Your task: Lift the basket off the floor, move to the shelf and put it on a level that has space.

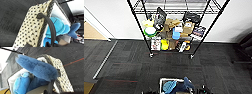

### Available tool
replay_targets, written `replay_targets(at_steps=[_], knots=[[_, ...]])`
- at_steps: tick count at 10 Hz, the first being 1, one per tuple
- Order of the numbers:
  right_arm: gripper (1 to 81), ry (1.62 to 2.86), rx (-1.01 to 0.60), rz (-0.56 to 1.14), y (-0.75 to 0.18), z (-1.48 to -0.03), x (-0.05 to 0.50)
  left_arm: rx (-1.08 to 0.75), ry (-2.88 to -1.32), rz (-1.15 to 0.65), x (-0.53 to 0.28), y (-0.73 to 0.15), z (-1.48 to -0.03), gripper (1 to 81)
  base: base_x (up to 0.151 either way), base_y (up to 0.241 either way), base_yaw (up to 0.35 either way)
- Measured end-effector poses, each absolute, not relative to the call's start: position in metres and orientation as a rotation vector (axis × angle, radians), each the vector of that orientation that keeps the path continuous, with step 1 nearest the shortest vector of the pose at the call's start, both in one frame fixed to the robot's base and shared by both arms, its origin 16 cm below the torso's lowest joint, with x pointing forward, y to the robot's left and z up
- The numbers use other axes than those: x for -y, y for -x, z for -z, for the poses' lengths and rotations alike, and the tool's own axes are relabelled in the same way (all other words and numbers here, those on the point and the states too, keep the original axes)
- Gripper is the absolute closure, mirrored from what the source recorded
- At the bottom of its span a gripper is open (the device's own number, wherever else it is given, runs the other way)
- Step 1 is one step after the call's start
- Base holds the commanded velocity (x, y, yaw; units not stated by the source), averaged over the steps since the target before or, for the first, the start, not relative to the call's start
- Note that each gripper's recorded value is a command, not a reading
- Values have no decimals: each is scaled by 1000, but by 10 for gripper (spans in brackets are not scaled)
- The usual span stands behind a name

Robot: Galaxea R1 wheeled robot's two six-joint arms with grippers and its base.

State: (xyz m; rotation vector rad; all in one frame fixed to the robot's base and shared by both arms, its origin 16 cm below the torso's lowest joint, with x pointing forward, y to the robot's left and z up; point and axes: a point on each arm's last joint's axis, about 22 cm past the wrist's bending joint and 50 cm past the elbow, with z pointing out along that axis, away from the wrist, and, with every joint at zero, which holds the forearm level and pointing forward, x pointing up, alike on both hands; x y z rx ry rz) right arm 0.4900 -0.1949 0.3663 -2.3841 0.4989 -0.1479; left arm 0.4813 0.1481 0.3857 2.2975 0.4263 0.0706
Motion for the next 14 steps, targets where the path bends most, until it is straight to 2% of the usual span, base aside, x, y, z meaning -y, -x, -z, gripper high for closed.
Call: replay_targets(at_steps=[5,14], knots=[[811,2339,-454,223,-492,-439,179,-395,-2281,-172,-171,-487,-469,811,0,0,0],[811,2322,-387,347,-463,-551,187,-311,-2240,-306,-158,-467,-586,811,0,0,0]])
